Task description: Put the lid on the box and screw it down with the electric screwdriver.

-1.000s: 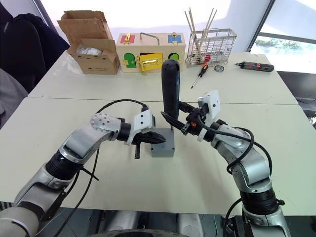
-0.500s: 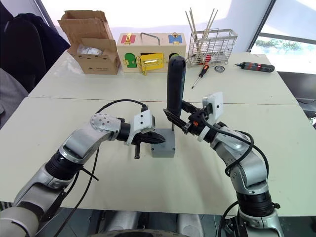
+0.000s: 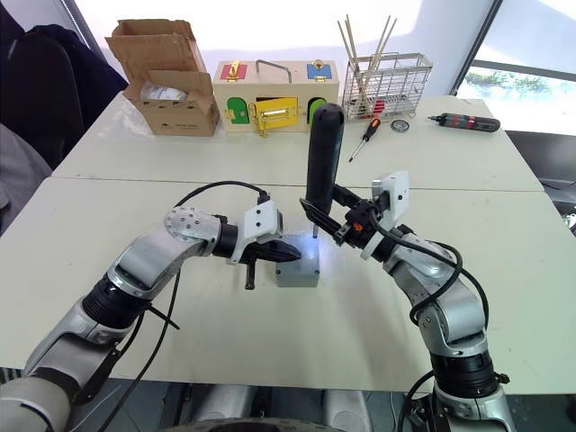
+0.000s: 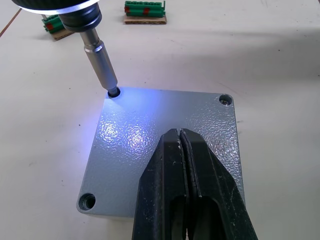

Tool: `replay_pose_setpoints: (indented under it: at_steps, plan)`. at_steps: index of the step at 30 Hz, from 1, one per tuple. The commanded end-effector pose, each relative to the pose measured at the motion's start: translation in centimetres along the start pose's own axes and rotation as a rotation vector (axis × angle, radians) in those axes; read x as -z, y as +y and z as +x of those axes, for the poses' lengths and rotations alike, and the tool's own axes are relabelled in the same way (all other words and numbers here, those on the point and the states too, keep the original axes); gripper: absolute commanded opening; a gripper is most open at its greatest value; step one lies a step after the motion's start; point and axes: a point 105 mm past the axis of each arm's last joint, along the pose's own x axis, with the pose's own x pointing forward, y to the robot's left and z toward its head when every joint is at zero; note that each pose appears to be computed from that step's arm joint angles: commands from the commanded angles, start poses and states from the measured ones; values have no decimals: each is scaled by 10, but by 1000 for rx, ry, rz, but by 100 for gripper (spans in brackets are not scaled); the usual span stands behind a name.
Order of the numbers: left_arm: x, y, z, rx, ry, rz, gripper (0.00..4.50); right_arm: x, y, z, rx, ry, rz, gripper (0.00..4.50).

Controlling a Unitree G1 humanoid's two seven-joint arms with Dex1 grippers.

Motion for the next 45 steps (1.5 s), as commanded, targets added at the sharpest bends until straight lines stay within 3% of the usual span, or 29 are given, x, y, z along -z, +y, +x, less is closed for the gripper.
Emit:
replay_pose_setpoints:
  at_steps: [1,7,14,18,22,24,27,29,32,34,39,41,45]
  plan:
    - [17,-3,3,4,71,-25,0,41,1,-5,12,149,80,188]
    - [22,0,4,-2,78,-30,0,34,-3,-5,16,136,61,188]
    - [18,7,4,-21,45,29,0,-11,-20,-5,34,26,28,188]
    - [-2,9,0,-8,-48,14,0,-72,-36,-15,18,-79,33,188]
    - [-25,12,-7,-25,-156,22,0,-102,-55,-27,40,-107,101,188]
    - [-48,17,-13,-43,-216,60,0,-116,-80,-36,114,-113,193,188]
    - [-73,15,-19,-24,-274,94,0,-111,-98,-56,138,58,345,188]
    - [-80,4,-24,30,-277,126,0,-95,-121,-75,262,216,395,188]
    - [-78,-10,-25,89,-253,165,0,-65,-141,-101,404,413,381,188]
    - [-71,-24,-24,145,-212,205,0,-37,-144,-128,473,609,443,188]
    - [-66,-39,-16,189,-177,256,0,-5,-147,-177,605,895,563,188]
    - [-67,-42,-10,193,-183,264,0,5,-141,-189,598,987,598,188]
    - [-65,-44,0,176,-204,245,0,16,-144,-202,627,1051,649,188]
